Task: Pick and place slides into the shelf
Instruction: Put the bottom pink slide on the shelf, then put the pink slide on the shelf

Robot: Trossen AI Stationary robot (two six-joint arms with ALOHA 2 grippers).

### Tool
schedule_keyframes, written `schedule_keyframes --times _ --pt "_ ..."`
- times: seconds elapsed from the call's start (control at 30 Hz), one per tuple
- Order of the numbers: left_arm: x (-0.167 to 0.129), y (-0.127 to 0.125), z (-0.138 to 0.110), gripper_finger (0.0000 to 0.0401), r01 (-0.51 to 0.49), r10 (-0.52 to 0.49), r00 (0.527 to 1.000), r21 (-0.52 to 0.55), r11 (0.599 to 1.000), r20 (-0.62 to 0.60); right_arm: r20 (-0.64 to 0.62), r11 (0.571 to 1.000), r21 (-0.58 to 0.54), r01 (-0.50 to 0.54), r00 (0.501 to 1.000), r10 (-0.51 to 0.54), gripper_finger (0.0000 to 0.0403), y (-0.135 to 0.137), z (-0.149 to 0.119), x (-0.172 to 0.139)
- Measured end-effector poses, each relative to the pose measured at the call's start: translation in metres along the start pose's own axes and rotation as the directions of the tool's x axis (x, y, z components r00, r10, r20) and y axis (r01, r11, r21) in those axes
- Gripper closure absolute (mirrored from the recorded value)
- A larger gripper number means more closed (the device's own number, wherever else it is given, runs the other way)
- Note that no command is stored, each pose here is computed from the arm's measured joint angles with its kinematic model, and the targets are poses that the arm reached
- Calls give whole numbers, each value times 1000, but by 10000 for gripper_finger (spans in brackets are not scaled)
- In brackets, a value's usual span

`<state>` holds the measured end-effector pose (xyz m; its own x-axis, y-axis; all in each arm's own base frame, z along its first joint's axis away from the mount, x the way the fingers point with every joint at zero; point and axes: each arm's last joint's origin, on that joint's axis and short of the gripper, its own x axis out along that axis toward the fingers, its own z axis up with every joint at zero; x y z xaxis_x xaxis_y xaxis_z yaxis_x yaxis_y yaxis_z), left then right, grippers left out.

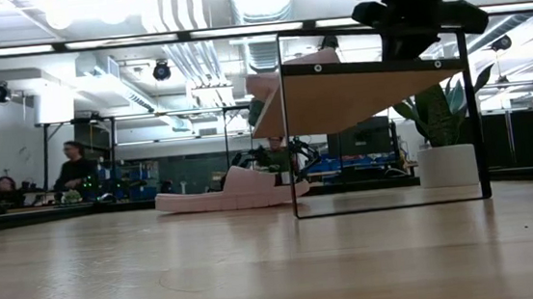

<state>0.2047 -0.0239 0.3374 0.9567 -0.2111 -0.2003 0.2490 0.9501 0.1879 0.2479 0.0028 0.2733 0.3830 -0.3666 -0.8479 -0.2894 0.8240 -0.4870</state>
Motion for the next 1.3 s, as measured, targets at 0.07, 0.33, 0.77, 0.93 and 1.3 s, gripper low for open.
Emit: schedule_keyframes --times 0.07,0.33,0.77,0.93,1.3 --pt "0 0 -1 138 2 -2 1000 -1 1000 -8 7 1000 2 6 1000 -6 394 0 1 0" --pt "0 -1 -5 138 4 -4 999 -7 1000 -51 24 999 32 4 1000 -5 395 -1 3 -1" --pt "1 7 -21 138 -349 340 927 -35 936 -156 188 992 125 -30 982 6 394 -25 23 -54" --pt "2 13 -55 138 -607 551 783 -160 779 -287 183 967 243 78 975 -124 394 -38 26 -71" --pt "8 48 -145 138 -574 484 813 -586 572 -323 170 923 313 222 943 -285 394 -51 29 -87"
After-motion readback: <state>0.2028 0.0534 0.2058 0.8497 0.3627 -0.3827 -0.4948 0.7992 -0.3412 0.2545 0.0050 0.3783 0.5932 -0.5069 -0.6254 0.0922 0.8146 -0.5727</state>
